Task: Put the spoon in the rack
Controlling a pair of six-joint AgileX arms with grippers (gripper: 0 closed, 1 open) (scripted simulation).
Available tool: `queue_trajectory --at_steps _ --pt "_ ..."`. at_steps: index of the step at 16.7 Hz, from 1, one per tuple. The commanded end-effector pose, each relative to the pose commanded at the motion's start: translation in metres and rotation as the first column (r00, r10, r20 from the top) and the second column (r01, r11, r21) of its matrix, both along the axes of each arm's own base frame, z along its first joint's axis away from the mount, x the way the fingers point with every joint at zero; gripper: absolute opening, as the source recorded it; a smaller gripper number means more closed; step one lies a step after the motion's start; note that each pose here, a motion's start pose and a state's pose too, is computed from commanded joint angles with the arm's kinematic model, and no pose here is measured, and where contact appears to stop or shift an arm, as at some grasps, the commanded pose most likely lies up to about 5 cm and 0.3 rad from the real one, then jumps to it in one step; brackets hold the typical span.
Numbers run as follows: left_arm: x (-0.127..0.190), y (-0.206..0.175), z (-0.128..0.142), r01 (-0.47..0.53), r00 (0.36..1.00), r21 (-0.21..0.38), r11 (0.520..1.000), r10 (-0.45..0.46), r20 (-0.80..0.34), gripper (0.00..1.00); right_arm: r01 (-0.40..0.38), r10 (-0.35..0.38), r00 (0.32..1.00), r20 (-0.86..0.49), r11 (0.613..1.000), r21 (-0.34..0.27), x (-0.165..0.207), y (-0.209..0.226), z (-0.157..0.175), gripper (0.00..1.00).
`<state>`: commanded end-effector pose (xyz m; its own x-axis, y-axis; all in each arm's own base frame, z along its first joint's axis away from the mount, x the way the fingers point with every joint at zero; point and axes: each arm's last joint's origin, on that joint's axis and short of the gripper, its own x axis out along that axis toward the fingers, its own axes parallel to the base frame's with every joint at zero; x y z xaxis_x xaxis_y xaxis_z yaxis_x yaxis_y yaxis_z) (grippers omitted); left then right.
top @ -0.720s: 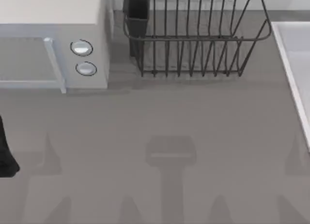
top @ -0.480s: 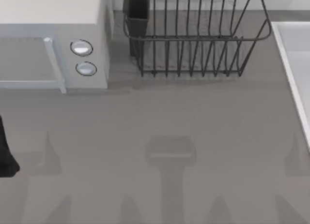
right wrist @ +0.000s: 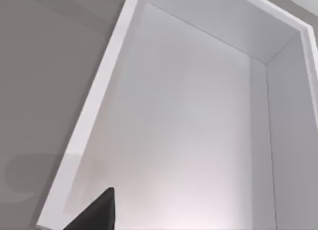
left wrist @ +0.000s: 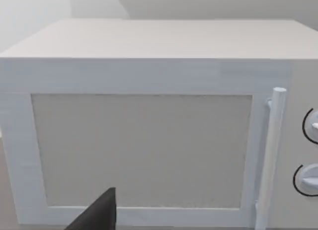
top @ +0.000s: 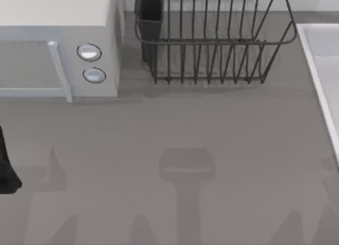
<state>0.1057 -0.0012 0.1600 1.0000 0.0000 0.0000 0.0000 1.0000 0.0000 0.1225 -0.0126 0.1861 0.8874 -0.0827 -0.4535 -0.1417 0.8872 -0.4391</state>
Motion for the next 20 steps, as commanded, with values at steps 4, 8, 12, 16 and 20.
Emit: queue_trajectory --at_steps 4,8,12,16,20 --pt "0.0 0.0 0.0 0.0 1.0 0.0 1.0 0.0 0.0 1.0 -0.112 0.061 0.962 -0.266 0.977 -0.181 0.015 -0.01 0.007 1.0" --pt "0.0 0.0 0.0 0.0 1.0 0.0 1.0 0.0 0.0 1.0 -0.237 0.096 0.856 -0.508 0.946 -0.221 0.028 -0.022 0.009 1.0" --pt "0.0 0.0 0.0 0.0 1.0 0.0 1.0 0.0 0.0 1.0 -0.472 0.202 0.621 -0.757 0.867 -0.156 0.044 -0.036 0.001 1.0" --pt "0.0 0.0 0.0 0.0 1.0 0.0 1.0 0.0 0.0 1.0 -0.656 0.325 0.381 -0.866 0.755 -0.006 0.063 -0.053 0.002 1.0" --pt "0.0 0.0 0.0 0.0 1.0 0.0 1.0 0.0 0.0 1.0 -0.737 0.383 0.256 -0.887 0.671 0.077 0.077 -0.062 0.005 1.0"
